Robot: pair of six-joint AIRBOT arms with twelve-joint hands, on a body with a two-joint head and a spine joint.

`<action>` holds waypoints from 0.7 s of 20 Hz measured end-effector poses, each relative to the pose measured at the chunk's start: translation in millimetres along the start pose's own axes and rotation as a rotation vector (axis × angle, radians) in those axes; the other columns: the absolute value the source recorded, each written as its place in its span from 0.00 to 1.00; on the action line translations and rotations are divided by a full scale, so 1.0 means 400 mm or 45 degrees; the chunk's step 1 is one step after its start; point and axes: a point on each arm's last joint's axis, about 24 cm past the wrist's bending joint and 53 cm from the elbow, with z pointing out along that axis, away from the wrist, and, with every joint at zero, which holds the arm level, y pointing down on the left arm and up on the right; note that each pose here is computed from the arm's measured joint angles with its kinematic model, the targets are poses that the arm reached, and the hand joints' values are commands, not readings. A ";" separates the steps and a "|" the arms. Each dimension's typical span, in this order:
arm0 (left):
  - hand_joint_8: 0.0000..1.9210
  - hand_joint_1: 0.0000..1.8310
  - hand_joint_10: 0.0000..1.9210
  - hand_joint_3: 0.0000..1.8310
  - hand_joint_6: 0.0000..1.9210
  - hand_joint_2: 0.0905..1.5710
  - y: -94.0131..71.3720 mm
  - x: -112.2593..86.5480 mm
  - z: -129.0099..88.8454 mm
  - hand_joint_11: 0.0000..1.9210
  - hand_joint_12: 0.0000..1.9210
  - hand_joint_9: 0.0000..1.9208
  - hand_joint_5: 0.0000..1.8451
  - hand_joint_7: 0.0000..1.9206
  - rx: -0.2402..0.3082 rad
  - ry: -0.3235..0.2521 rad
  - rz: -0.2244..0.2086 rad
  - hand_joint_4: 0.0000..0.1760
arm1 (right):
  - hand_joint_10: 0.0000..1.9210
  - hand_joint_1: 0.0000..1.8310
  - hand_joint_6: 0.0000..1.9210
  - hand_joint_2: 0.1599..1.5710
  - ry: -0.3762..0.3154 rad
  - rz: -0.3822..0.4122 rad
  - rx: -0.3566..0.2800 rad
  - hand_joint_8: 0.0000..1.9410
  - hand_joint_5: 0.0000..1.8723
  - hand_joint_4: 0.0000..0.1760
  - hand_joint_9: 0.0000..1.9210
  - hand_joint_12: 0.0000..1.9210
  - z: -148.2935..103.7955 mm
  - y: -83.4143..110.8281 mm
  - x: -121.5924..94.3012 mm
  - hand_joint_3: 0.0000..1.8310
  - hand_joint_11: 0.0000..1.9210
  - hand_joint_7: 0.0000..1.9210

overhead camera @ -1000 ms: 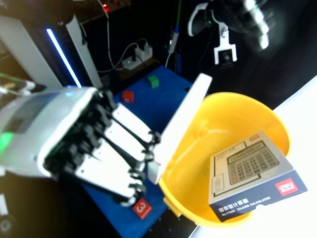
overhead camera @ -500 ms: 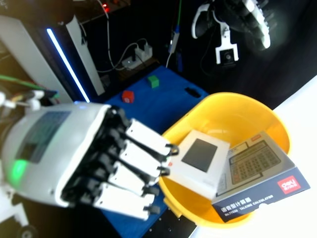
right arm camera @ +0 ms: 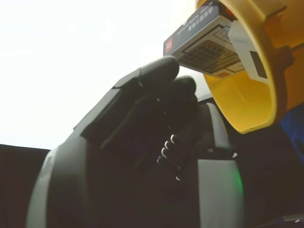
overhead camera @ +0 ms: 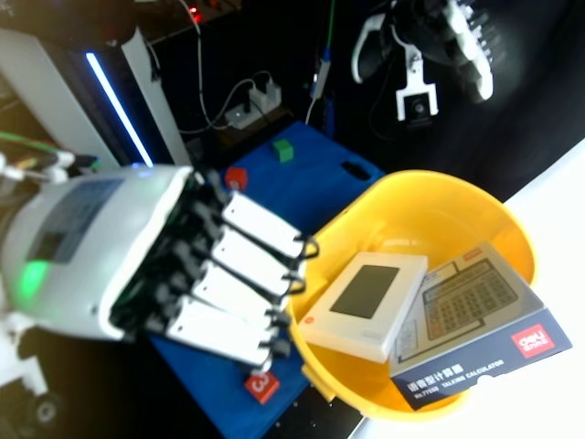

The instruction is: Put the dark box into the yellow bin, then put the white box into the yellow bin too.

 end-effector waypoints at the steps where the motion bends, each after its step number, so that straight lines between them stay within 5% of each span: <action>1: 0.01 0.51 0.01 0.00 0.00 0.64 0.004 -0.003 -0.002 0.25 0.02 0.24 0.16 0.22 -0.007 -0.006 -0.003 0.00 | 0.02 0.69 0.57 0.69 0.003 -0.007 -0.004 0.49 0.43 0.00 0.60 0.46 -0.002 0.002 -0.001 0.00 0.37 0.57; 2: 0.01 0.51 0.01 0.00 0.00 0.64 0.008 -0.007 -0.004 0.25 0.02 0.24 0.16 0.22 -0.014 -0.016 -0.008 0.00 | 0.00 0.69 0.59 0.69 0.004 -0.006 -0.007 0.50 0.41 0.00 0.56 0.46 -0.005 0.007 -0.005 0.00 0.32 0.56; 3: 0.01 0.51 0.01 0.00 0.00 0.64 0.014 -0.009 -0.008 0.25 0.02 0.25 0.17 0.23 -0.024 -0.023 -0.013 0.00 | 0.01 0.73 0.24 0.66 0.003 -0.018 -0.015 0.48 0.39 0.00 0.56 0.45 -0.007 0.014 -0.013 0.00 0.31 0.54; 4: 0.00 0.51 0.01 0.00 0.00 0.63 0.018 -0.009 -0.011 0.26 0.02 0.26 0.18 0.24 -0.030 -0.021 -0.013 0.00 | 0.01 0.74 0.08 0.65 -0.008 -0.017 -0.021 0.46 0.42 0.00 0.55 0.46 -0.008 0.021 -0.025 0.00 0.30 0.55; 5: 0.00 0.51 0.00 0.00 0.00 0.63 0.020 -0.009 -0.015 0.26 0.02 0.26 0.19 0.25 -0.035 -0.019 -0.010 0.00 | 0.00 0.67 0.02 0.62 -0.022 -0.017 -0.030 0.19 0.42 0.00 0.55 0.46 -0.010 0.030 -0.040 0.00 0.33 0.49; 7: 0.01 0.52 0.01 0.00 0.00 0.63 0.021 -0.021 -0.021 0.29 0.03 0.28 0.20 0.26 -0.043 -0.021 0.002 0.00 | 0.00 0.64 0.00 0.59 -0.038 -0.033 -0.062 0.02 0.37 0.00 0.52 0.43 -0.018 0.054 -0.060 0.00 0.36 0.47; 9: 0.00 0.53 0.00 0.00 0.01 0.62 0.017 -0.037 -0.027 0.27 0.03 0.27 0.20 0.25 -0.047 -0.039 -0.001 0.00 | 0.00 0.63 0.00 0.58 -0.044 -0.052 -0.085 0.00 0.34 0.00 0.48 0.42 -0.025 0.075 -0.077 0.00 0.28 0.46; 12: 0.01 0.55 0.00 0.00 0.00 0.63 0.017 -0.049 -0.047 0.26 0.02 0.28 0.21 0.26 -0.059 -0.045 0.011 0.00 | 0.00 0.61 0.00 0.56 -0.074 -0.075 -0.130 0.00 0.30 0.00 0.48 0.43 -0.037 0.112 -0.111 0.00 0.30 0.43; 14: 0.00 0.52 0.00 0.00 0.00 0.64 0.010 -0.059 -0.058 0.25 0.02 0.27 0.19 0.26 -0.068 -0.049 0.030 0.00 | 0.00 0.58 0.00 0.52 -0.077 -0.088 -0.141 0.00 0.31 0.00 0.47 0.33 -0.047 0.123 -0.122 0.00 0.31 0.43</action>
